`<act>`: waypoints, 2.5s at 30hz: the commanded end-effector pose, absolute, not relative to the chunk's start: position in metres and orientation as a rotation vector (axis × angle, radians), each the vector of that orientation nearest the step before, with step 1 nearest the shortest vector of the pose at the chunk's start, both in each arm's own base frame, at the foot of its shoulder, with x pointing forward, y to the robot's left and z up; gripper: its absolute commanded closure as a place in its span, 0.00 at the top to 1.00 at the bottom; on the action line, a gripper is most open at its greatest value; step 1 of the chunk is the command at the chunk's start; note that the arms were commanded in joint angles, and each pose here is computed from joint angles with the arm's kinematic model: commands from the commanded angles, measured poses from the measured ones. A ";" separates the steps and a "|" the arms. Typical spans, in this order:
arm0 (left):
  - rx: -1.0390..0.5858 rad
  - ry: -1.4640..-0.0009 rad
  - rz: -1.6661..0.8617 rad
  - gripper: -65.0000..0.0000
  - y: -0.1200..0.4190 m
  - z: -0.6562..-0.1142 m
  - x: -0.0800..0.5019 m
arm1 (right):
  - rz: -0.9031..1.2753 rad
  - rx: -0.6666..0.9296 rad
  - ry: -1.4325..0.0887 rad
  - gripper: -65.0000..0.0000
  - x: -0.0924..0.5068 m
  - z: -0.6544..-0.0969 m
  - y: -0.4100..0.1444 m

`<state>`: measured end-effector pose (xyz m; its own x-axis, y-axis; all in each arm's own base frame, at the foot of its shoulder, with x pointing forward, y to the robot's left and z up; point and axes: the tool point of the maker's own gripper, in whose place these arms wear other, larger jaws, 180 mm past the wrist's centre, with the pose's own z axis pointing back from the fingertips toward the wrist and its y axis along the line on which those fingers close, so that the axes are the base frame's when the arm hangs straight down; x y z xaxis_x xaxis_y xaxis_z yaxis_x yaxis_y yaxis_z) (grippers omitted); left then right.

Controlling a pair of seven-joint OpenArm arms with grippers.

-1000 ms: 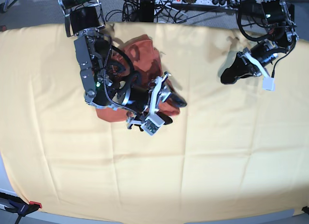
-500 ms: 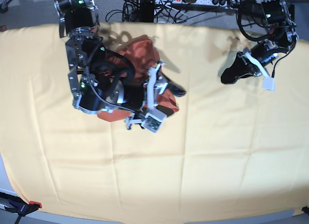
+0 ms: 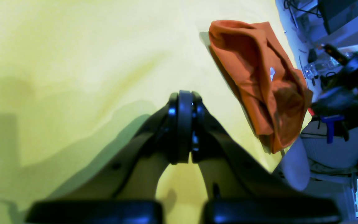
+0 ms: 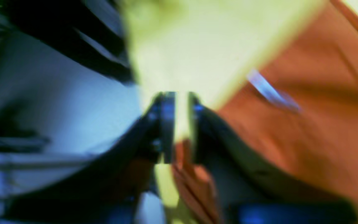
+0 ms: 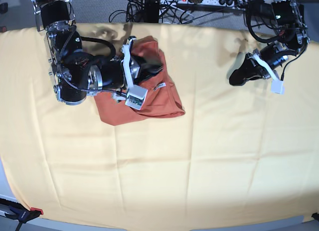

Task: Fold the T-shirt properly
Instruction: 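Press and tuck the folded bundle with the right gripper, then move the left gripper to the bundle and grasp its edge opposite the right gripper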

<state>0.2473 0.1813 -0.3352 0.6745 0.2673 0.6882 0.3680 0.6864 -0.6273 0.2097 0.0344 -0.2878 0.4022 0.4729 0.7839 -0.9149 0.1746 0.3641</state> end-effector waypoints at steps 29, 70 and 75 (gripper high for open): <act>-0.864 -0.928 -0.074 0.00 0.184 -0.315 0.256 | 1.022 0.541 -0.567 0.00 0.217 -0.356 -0.016; -0.881 -0.961 -0.281 0.00 0.151 -0.272 0.239 | 1.076 0.587 -0.984 0.00 0.279 -0.239 0.026; -0.912 -0.921 -0.467 0.00 0.104 -0.259 0.218 | 1.076 0.464 -1.078 0.00 0.306 -0.229 0.013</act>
<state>0.2169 0.1045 -0.2684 0.5748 0.0218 0.8180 0.6694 0.5625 -0.4854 0.3016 0.0130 -0.2408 0.1074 0.4855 0.8676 -0.8799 0.4528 -0.1445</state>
